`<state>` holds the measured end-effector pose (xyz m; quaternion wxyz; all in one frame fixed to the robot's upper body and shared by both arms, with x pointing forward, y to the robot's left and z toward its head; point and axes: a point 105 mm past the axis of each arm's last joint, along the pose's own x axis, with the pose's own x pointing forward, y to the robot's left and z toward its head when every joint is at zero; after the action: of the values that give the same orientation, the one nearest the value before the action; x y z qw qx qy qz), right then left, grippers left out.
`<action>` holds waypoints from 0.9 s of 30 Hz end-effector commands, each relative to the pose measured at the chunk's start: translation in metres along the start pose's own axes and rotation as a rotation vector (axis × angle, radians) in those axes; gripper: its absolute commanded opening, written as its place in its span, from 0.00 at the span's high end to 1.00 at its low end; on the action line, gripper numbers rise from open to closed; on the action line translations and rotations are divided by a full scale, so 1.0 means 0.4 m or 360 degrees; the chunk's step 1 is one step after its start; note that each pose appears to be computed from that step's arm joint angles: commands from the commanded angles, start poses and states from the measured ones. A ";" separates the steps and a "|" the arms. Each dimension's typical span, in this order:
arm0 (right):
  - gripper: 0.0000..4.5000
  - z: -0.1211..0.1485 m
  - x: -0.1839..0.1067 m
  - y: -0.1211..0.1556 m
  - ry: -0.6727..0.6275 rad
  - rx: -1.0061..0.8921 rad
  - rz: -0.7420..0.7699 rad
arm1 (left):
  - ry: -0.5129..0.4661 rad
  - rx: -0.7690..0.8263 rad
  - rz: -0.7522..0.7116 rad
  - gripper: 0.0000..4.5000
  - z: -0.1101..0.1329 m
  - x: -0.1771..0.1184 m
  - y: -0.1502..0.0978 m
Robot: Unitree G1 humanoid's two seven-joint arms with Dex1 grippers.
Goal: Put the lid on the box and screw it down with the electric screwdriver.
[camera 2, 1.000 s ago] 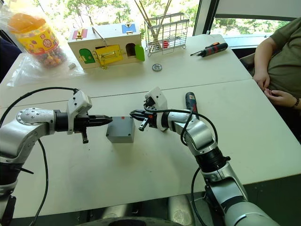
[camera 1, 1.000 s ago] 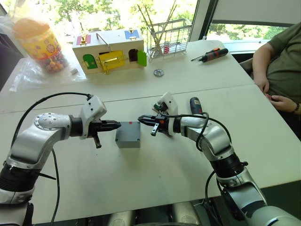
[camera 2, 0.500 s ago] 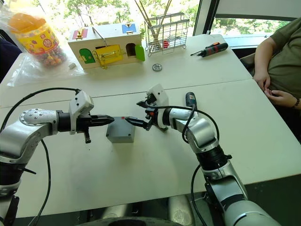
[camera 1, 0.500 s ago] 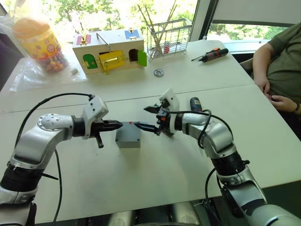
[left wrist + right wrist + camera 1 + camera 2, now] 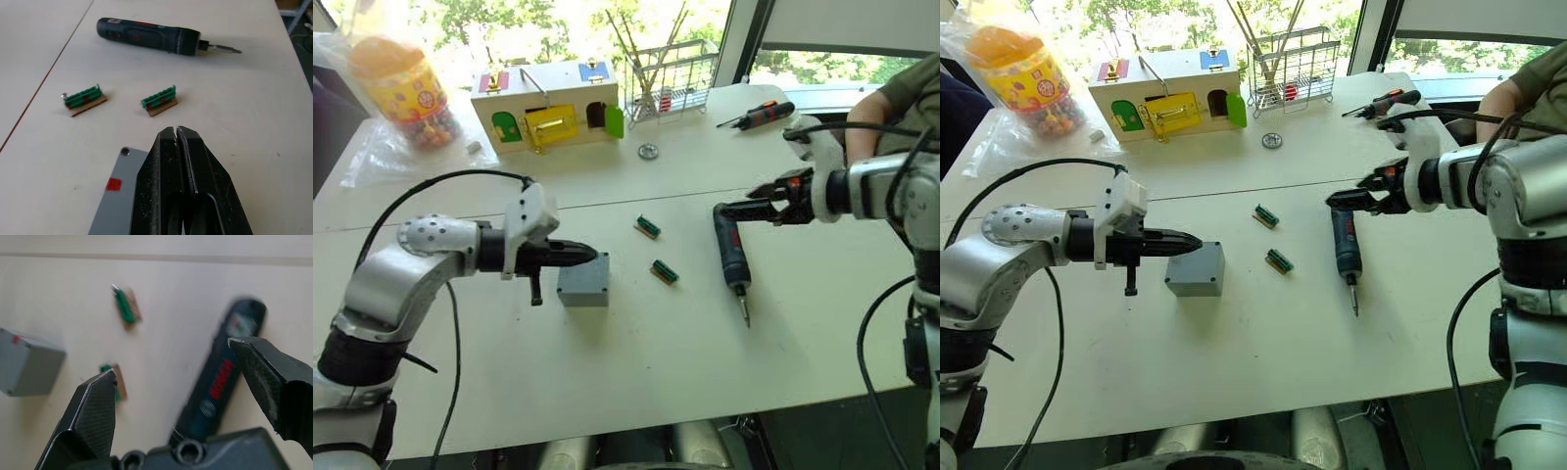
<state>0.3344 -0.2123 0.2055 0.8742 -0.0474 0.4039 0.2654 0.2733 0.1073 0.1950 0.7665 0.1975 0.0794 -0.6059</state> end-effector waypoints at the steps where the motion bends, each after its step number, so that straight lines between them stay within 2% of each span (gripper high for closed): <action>1: 0.03 -0.040 0.011 -0.011 0.0217 0.0141 0.0052 | -0.0017 0.0134 -0.0055 1.00 0.029 0.013 -0.019; 7: 0.03 -0.074 0.070 -0.045 0.0437 0.0255 0.0038 | -0.0031 0.0139 -0.0027 1.00 0.020 0.025 -0.029; 10: 0.03 -0.075 0.106 -0.023 0.0511 0.0241 0.0093 | -0.0015 0.0110 0.0008 1.00 0.000 0.027 -0.037; 16: 0.03 -0.099 0.161 0.001 0.0652 0.0134 0.0140 | -0.0020 0.0078 0.0057 1.00 -0.009 0.031 -0.050; 19: 0.03 -0.150 0.189 0.004 0.0800 -0.0003 0.0125 | -0.0007 0.0073 0.0074 1.00 -0.017 0.034 -0.053; 21: 0.19 -0.175 0.199 0.007 0.0867 -0.0076 0.0133 | -0.0004 0.0069 0.0080 1.00 -0.019 0.037 -0.053; 23: 0.28 -0.199 0.202 0.014 0.0923 -0.0141 0.0157 | 0.0000 0.0067 0.0088 1.00 -0.022 0.040 -0.053; 27: 0.58 -0.223 0.202 -0.004 0.0950 -0.0194 0.0115 | 0.0002 0.0059 0.0106 1.00 -0.027 0.041 -0.047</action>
<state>0.3343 -0.2032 0.1162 0.7396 -0.1661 0.5849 0.2885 0.2618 0.0947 0.1701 0.7830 0.2048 0.0779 -0.5822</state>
